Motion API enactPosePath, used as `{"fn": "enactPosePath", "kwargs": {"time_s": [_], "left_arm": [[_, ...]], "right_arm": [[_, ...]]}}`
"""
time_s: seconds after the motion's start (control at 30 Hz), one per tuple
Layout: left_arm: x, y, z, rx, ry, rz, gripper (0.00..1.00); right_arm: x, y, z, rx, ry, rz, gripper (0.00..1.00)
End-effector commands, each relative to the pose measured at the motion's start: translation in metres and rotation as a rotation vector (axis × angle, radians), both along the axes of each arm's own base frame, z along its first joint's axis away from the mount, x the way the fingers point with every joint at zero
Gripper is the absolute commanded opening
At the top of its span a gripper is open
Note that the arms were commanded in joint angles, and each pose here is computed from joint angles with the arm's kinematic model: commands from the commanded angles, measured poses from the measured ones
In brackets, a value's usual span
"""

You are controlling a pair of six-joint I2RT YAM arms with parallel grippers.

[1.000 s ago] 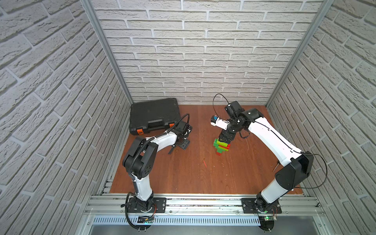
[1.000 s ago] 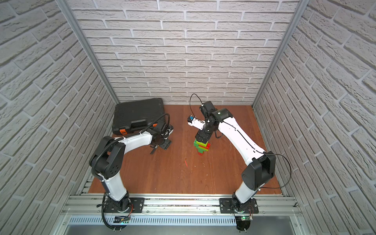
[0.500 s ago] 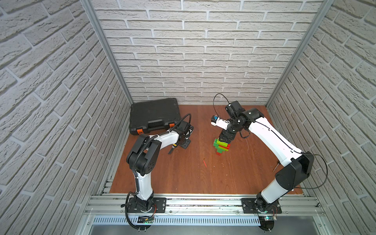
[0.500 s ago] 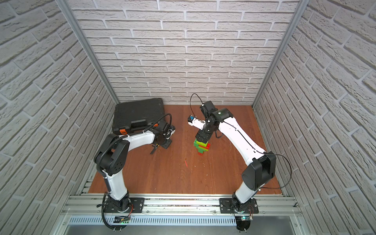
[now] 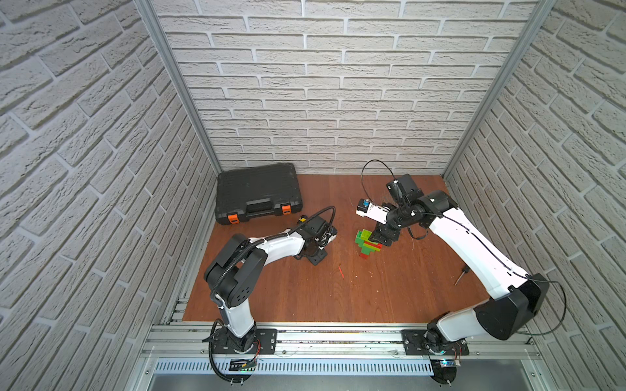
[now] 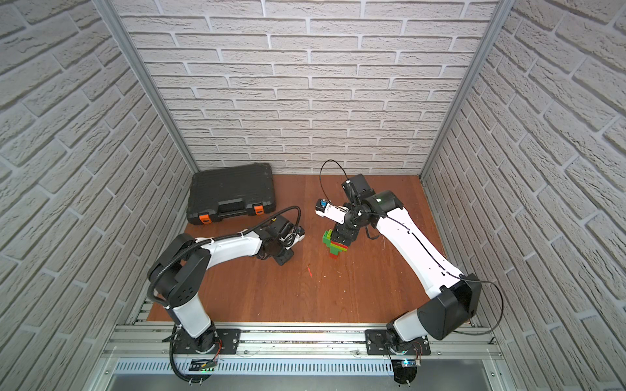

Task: Assemble a spoon with lego
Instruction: Move the lego brick at the center of the board, then pick up the lego brick from the center of the board.

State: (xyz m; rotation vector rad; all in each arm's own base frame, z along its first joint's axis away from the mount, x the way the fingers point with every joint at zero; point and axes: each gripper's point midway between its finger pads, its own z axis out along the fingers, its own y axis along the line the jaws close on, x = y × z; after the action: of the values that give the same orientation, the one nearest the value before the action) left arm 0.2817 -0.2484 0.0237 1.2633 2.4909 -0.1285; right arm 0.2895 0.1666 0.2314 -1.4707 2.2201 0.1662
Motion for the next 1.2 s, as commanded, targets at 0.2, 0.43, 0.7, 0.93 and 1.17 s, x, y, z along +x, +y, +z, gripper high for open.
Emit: {"fn": "enactPosePath", "kwargs": {"time_s": [0.2,0.43,0.7,0.93,1.17], "left_arm": [[-0.019,-0.002,0.012,-0.016,-0.023,-0.036,0.6],[0.008,0.056,0.055,-0.139,-0.092,0.172,0.68],[0.052,0.164,0.099,-0.386,-0.213,0.599,0.73],[0.055,0.178,0.099,-0.39,-0.222,0.634,0.74],[0.057,0.179,0.088,-0.379,-0.205,0.636,0.74]], "right_arm": [[-0.013,0.024,0.007,0.03,-0.103,0.142,0.85],[-0.019,0.06,0.003,0.001,-0.158,0.298,0.84],[-0.02,0.134,-0.06,-0.098,-0.111,0.562,0.83],[-0.012,0.171,-0.127,-0.209,-0.023,0.674,0.8],[0.001,0.179,-0.167,-0.272,0.025,0.714,0.75]]}}
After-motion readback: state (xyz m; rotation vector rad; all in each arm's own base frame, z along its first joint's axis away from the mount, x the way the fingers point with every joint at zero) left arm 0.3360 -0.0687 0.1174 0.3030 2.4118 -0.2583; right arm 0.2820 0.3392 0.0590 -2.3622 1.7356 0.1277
